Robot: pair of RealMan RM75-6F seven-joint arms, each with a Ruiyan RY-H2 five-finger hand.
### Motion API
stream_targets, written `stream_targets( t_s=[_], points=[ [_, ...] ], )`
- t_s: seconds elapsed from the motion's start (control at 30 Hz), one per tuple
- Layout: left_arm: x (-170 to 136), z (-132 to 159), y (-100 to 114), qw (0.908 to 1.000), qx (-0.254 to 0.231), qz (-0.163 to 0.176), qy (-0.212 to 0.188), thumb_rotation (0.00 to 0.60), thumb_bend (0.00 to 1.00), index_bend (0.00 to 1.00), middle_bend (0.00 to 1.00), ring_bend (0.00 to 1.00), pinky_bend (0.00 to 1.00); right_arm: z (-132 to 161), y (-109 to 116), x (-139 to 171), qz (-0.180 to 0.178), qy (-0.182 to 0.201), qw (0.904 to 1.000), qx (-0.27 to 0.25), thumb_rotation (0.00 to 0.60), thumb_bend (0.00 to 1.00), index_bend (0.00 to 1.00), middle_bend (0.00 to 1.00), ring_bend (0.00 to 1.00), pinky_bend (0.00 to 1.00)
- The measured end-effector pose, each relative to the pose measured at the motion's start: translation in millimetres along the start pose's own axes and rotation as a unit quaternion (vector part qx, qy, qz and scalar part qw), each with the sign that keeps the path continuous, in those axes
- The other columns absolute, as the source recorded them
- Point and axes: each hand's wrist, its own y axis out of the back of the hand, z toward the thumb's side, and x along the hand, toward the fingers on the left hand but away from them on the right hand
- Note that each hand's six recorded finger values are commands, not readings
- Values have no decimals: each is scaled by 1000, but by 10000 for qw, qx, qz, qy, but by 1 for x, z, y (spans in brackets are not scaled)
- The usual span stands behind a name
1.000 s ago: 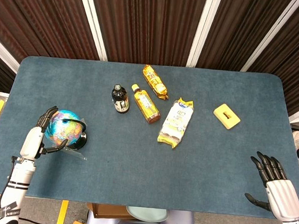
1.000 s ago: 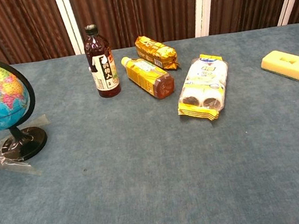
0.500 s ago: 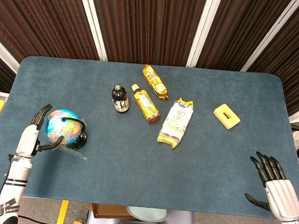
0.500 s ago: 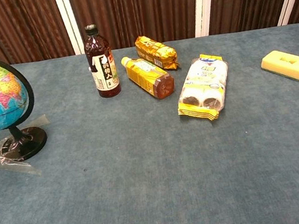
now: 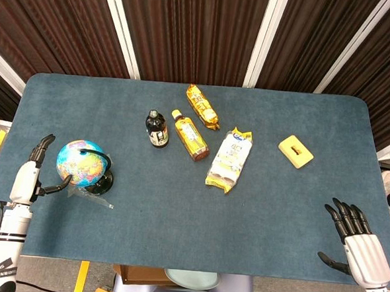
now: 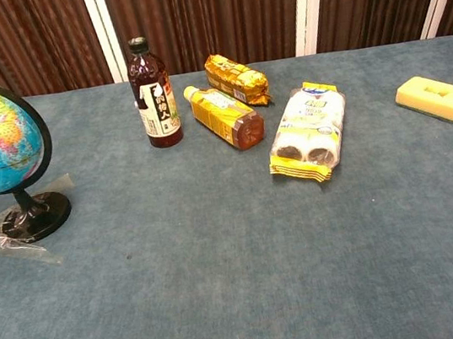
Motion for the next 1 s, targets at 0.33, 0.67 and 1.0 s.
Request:
stream_targets(
  t_s=[0.33,0.67,1.0],
  points=[
    [6,-13,8,9998,15,96,170,600,297,0,0,0,0,0,-2,-1,16,-18,10000,35,600,187,0,0,0,0],
    [16,-25,12,9993,-16,159,337,600,297,0,0,0,0,0,-4,-2,28,-39,10000,74,600,187,0,0,0,0],
    [31,-31,9,9989,-86,112,451,600,298,0,0,0,0,-1,-4,-3,9,-99,9999,110,600,187,0,0,0,0]
  ],
)
